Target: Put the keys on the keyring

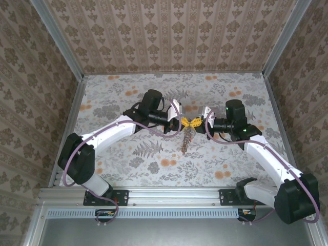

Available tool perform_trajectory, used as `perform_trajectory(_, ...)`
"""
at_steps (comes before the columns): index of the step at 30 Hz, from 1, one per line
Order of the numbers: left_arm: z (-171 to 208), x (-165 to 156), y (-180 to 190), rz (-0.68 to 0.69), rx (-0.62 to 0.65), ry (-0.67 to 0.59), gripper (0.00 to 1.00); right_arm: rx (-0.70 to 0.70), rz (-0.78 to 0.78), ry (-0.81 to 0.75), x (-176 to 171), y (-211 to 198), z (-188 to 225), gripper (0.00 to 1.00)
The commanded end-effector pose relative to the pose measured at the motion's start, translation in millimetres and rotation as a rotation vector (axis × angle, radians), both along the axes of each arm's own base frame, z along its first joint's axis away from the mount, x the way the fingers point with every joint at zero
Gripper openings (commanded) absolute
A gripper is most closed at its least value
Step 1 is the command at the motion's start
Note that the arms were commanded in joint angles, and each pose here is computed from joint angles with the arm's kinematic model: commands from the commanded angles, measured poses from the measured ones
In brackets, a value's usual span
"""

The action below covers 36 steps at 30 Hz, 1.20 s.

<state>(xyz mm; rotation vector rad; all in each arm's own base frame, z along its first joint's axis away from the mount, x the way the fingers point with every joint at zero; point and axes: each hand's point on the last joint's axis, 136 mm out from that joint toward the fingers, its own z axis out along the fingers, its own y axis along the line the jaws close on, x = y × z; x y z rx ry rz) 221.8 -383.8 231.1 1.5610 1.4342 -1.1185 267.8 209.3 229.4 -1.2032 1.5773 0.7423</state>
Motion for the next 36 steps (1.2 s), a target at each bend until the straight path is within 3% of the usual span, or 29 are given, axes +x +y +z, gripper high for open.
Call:
perform_trajectory(1,12.3,-2.0,-0.1,-0.012,0.015,-0.052,0.16,-0.037,0.026,-0.043,-1.9,2.2,11.2,0.0)
perform_trajectory(5,2.1,0.9,0.0,0.004,0.076,-0.063,0.21,-0.079,0.026,-0.056,-3.2,2.1,12.7,0.0)
perform_trajectory(14,-6.7,-1.9,-4.8,-0.014,0.129,-0.075,0.19,-0.12,0.031,-0.076,-6.4,3.9,17.3,0.0)
perform_trajectory(17,-9.1,-0.8,-4.6,-0.007,0.142,-0.08,0.11,-0.148,0.025,-0.086,-7.2,2.7,16.9,0.0)
perform_trajectory(19,-8.7,-0.5,-3.8,-0.004,0.149,-0.082,0.0,-0.164,0.024,-0.097,-8.9,1.9,18.9,0.0)
perform_trajectory(21,-8.6,0.7,-3.3,0.007,0.151,-0.083,0.0,-0.176,0.01,-0.109,-8.7,-0.9,19.7,0.03)
perform_trajectory(27,18.1,-7.0,-6.8,-0.04,-0.023,-0.057,0.0,-0.161,-0.018,-0.108,-6.7,-4.2,5.9,0.16)
perform_trajectory(36,37.4,-18.1,-8.5,-0.103,-0.147,-0.027,0.0,-0.019,-0.002,-0.054,-2.5,-0.8,0.0,0.19)
